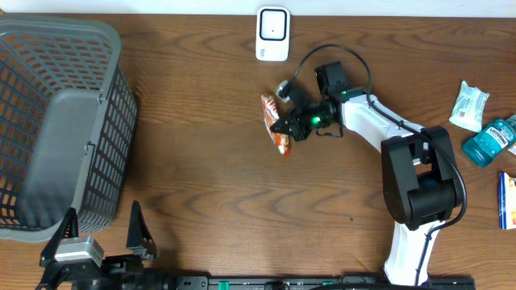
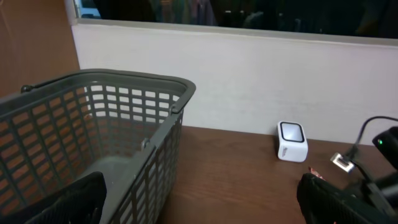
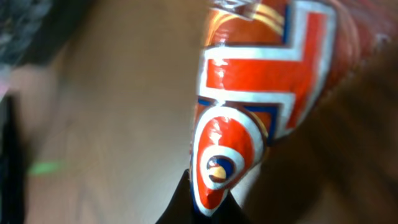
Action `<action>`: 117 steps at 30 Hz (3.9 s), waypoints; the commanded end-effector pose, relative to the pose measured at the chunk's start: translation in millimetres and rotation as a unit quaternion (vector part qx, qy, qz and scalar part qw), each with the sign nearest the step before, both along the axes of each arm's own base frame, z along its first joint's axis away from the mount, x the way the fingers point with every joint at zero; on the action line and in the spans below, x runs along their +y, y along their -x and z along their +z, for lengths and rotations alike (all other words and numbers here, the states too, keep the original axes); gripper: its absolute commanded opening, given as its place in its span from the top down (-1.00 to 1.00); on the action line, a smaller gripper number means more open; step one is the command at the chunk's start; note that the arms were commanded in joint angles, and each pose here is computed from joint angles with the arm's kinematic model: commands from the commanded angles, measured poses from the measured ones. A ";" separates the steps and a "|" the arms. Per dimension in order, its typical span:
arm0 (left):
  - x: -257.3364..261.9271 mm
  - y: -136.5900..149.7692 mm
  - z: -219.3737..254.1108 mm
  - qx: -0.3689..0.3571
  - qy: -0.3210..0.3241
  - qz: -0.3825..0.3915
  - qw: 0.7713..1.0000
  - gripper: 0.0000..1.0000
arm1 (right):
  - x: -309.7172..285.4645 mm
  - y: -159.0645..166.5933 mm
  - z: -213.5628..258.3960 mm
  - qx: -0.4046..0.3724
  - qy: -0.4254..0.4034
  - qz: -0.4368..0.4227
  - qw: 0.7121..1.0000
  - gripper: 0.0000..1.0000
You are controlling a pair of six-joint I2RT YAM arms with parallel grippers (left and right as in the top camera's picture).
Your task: Scan the item barcode
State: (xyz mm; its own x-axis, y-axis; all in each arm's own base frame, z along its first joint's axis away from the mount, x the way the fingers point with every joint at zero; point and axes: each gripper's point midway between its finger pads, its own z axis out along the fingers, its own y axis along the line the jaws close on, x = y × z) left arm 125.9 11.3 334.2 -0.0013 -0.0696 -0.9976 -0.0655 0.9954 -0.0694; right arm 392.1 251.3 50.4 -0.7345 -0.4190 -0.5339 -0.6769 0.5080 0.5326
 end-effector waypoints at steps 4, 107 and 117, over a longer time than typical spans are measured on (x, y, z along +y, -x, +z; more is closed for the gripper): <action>-0.8 0.9 0.4 -0.003 -0.003 -0.003 1.000 -0.96 | -10.1 -83.7 35.1 -0.062 0.126 -0.188 0.972 0.98; -9.8 -90.5 -63.5 0.012 0.188 -0.022 0.982 -0.96 | -297.5 -67.3 308.3 -0.076 0.149 -0.562 0.810 -0.99; -28.8 -132.2 -114.1 0.110 0.151 -0.064 0.980 -0.95 | -265.8 -38.6 315.4 -0.063 0.156 -0.533 0.829 -0.98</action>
State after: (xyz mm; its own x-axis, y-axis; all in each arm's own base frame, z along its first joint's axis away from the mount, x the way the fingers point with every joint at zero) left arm 252.1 -10.4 227.7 -0.1927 -0.4018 -0.8952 -0.0210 0.9138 -0.4056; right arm 440.5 -21.8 355.0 -0.7308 0.3011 -0.6126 0.2143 0.9533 0.2130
